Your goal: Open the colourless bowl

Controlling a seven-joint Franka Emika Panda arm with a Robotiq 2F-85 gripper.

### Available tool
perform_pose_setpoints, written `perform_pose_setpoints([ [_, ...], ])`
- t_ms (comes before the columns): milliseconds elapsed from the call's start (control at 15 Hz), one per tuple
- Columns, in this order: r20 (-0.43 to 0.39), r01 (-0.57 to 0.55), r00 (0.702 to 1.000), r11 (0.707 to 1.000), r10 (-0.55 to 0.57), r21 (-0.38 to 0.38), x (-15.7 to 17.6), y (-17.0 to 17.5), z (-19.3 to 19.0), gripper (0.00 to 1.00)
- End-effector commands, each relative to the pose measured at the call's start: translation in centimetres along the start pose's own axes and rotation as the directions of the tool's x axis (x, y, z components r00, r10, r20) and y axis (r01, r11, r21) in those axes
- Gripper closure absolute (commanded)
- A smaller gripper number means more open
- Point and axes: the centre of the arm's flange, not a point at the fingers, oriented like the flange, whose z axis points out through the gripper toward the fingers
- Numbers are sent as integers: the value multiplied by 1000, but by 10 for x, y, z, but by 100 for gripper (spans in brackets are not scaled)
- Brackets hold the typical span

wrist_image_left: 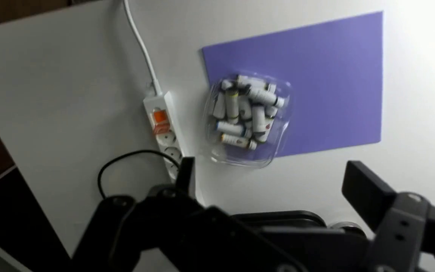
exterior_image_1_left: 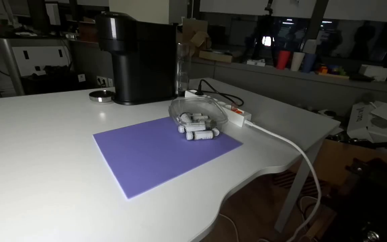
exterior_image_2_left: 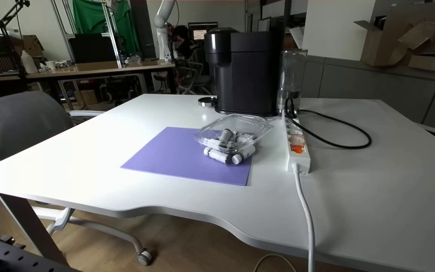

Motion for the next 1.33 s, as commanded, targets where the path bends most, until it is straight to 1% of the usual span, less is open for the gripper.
perform_pose_setpoints([
  [0, -3, -55, 998, 998, 55, -33, 41, 13, 45, 0],
  [133, 26, -63, 998, 998, 64, -27, 51, 16, 74, 0],
  [333, 95, -74, 993, 997, 77, -30, 58, 27, 121, 0],
  [467, 136, -88, 987, 996, 88, -11, 58, 39, 146, 0],
  [533, 163, -96, 982, 995, 95, 2, 56, 42, 151, 0],
  [600, 140, -69, 988, 998, 70, -14, 43, 31, 147, 0],
  [800, 165, -90, 982, 996, 90, -6, 46, 38, 161, 0],
  [867, 131, -82, 988, 997, 81, 7, 44, 34, 154, 0],
  [1000, 72, -84, 994, 996, 82, 31, 47, 33, 155, 0],
  [1067, 56, -89, 995, 995, 86, 47, 51, 36, 160, 0],
  [1267, 42, -94, 995, 991, 91, 92, 55, 43, 177, 0],
])
